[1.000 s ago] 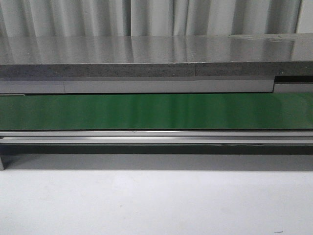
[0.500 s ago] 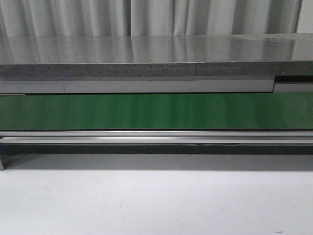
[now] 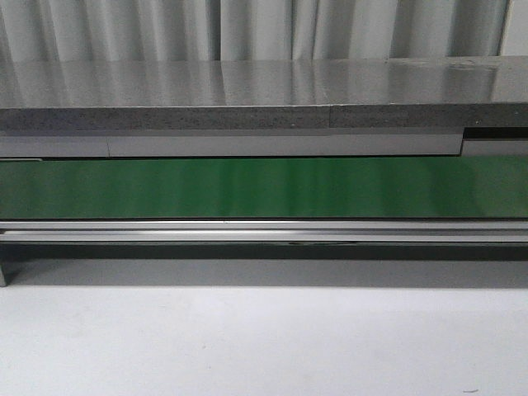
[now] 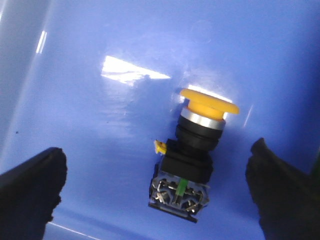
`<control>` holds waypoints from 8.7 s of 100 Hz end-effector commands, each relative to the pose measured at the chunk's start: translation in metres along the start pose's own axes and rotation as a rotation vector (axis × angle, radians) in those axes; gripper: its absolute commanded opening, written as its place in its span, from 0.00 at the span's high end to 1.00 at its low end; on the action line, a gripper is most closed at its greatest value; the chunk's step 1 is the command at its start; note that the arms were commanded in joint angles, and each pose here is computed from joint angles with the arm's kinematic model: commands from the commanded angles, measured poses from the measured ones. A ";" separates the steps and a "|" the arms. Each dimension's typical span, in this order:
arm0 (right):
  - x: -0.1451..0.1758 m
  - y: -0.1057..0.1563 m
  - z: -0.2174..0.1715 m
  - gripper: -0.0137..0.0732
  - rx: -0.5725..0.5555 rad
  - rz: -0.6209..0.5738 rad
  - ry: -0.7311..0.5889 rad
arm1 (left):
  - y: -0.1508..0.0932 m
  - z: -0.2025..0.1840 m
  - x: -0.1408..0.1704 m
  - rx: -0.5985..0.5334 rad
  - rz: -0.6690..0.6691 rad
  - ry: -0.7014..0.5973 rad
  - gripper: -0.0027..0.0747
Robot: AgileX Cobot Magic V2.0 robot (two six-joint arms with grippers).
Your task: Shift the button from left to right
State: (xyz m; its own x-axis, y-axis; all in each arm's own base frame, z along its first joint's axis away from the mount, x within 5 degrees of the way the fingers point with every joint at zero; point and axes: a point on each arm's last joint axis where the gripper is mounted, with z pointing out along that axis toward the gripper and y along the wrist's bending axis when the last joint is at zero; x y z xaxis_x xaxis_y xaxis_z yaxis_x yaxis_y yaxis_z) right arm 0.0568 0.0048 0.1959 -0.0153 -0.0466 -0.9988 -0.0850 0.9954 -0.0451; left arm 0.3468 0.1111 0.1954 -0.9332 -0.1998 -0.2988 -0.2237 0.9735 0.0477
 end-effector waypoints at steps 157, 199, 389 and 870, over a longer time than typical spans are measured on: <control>-0.009 0.000 -0.002 0.92 0.006 -0.009 -0.103 | -0.069 -0.093 -0.007 0.166 0.112 -0.266 0.96; -0.009 0.000 -0.002 0.92 0.006 -0.009 -0.103 | -0.085 -0.071 -0.005 0.219 0.115 -0.173 0.65; -0.009 0.000 -0.002 0.92 0.006 -0.009 -0.103 | -0.046 -0.179 0.266 0.319 0.150 -1.371 0.20; -0.125 0.055 0.268 0.59 -0.251 -0.068 0.803 | -0.046 -0.177 0.266 0.320 0.153 -1.360 0.96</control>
State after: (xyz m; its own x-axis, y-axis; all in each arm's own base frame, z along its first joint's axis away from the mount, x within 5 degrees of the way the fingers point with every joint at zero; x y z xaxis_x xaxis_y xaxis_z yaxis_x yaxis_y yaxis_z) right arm 0.3225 0.1037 0.2698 -0.7710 -0.2598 -0.5814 -0.3464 0.9372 0.0407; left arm 0.0597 -0.0074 0.2668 0.0030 0.0146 -0.9999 0.1052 0.9943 0.0149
